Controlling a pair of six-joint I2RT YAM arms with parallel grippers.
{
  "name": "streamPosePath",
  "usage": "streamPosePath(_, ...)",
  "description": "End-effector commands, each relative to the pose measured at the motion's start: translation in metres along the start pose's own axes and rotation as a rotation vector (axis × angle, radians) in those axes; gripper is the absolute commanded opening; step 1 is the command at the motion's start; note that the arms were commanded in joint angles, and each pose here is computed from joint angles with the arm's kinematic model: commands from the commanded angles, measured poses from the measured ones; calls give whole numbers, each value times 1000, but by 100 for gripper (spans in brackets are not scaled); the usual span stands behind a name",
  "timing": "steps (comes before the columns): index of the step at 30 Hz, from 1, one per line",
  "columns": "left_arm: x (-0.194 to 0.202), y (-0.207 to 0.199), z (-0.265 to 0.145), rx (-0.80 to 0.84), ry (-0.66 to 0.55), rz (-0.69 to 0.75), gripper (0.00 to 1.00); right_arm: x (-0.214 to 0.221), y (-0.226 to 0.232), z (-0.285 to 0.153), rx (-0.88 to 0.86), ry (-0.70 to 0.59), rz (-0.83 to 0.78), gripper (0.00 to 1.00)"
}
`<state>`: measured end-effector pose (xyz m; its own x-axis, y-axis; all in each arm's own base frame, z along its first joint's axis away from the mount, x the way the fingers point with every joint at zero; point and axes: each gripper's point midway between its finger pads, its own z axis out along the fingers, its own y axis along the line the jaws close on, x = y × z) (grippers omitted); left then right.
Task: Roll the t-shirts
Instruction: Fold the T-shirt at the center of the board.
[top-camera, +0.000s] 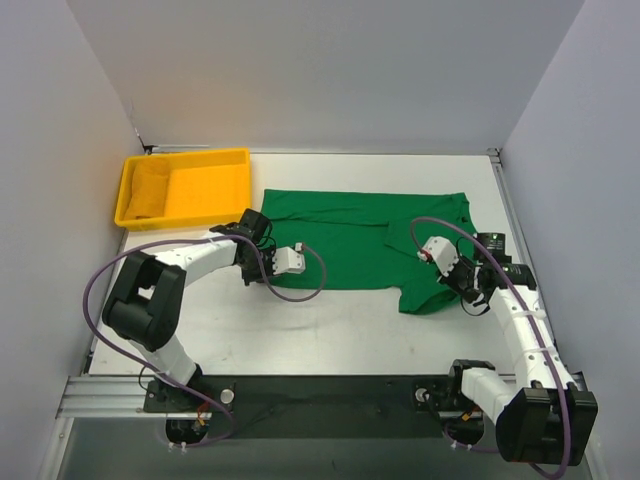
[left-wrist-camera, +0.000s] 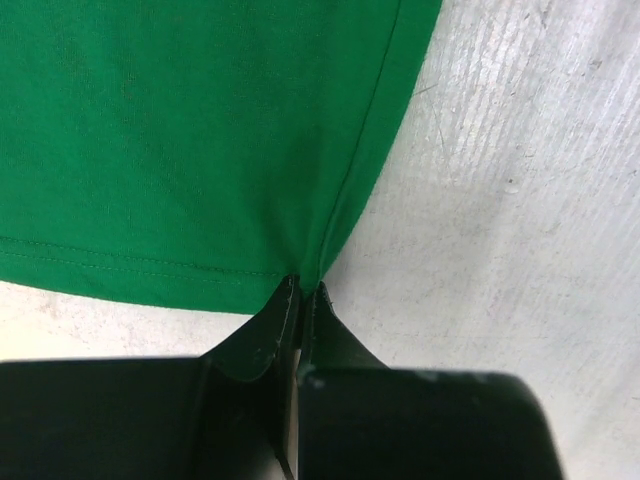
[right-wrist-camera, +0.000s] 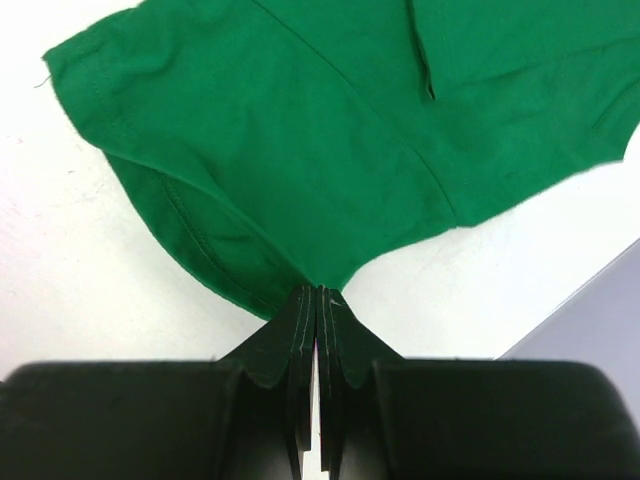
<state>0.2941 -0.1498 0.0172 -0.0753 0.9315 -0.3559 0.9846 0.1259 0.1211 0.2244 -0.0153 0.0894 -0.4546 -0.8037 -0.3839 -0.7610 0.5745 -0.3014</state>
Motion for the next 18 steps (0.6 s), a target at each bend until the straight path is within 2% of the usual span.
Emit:
streamPosePath(1, 3, 0, -5, 16, 20, 9, 0, -3, -23, -11, 81, -13, 128, 0)
streamPosePath(7, -24, 34, -23, -59, -35, -37, 0, -20, -60, -22, 179, -39, 212, 0)
streamPosePath(13, -24, 70, -28, -105, -22, -134, 0, -36, -103, -24, 266, -58, 240, 0)
streamPosePath(18, -35, 113, -44, -179, -70, -191, 0, -51, -139, -27, 332, -87, 270, 0)
